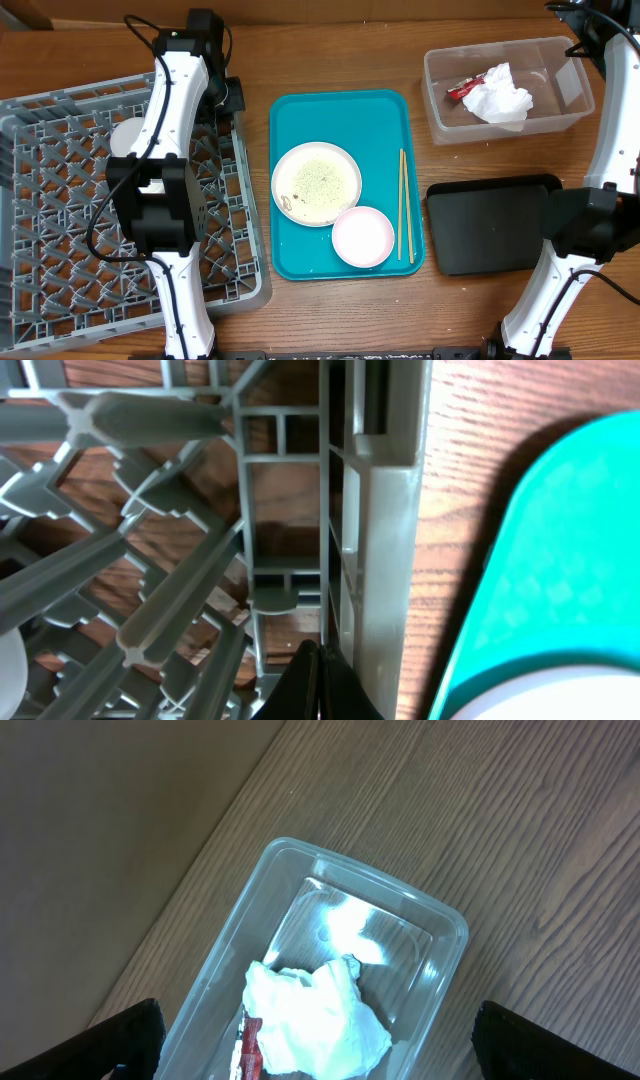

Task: Sort waste into correct bins and load items into the dishwasher
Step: 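Release the grey bowl and lift the left gripper from the rack, then reach the left gripper to the tray and grasp the pink bowl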

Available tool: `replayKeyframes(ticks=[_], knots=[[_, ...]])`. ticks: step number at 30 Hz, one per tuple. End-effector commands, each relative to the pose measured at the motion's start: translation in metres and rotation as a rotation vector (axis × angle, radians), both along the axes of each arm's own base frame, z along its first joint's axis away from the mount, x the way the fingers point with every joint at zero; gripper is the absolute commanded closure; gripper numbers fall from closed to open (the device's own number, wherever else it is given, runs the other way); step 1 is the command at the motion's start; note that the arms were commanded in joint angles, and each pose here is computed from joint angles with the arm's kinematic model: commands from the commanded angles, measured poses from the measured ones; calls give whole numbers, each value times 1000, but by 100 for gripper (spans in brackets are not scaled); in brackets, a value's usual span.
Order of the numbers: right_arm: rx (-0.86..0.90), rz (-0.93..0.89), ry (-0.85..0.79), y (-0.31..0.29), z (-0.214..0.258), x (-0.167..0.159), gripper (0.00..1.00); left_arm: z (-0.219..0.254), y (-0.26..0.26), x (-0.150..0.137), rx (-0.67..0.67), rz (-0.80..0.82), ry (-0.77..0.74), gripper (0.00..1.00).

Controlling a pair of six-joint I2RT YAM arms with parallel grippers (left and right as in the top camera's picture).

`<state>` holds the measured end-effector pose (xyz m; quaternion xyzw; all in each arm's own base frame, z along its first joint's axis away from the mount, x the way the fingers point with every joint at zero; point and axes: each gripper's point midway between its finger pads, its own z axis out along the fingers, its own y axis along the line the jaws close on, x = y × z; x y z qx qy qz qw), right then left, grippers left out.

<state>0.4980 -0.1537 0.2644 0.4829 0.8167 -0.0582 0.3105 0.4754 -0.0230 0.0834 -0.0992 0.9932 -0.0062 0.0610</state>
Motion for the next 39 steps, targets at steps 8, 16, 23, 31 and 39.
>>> replayKeyframes(ticks=[8, 16, 23, 31, 39], knots=[[-9, -9, -45, 0, 18, -3, 0, 7, -57, -9, -240, -289, -4, 96], [-10, -9, -44, 0, 18, -3, 0, 7, -58, -7, -235, -274, -7, 96], [-10, -9, -44, 0, 18, -3, 0, 9, -57, 8, -238, -208, -60, 96], [-9, -9, -44, 0, 18, -3, 0, 16, -59, 36, -242, -172, -173, 96], [-9, -9, -45, 0, 18, -3, 0, 19, -52, 52, -203, -125, -235, 96]])
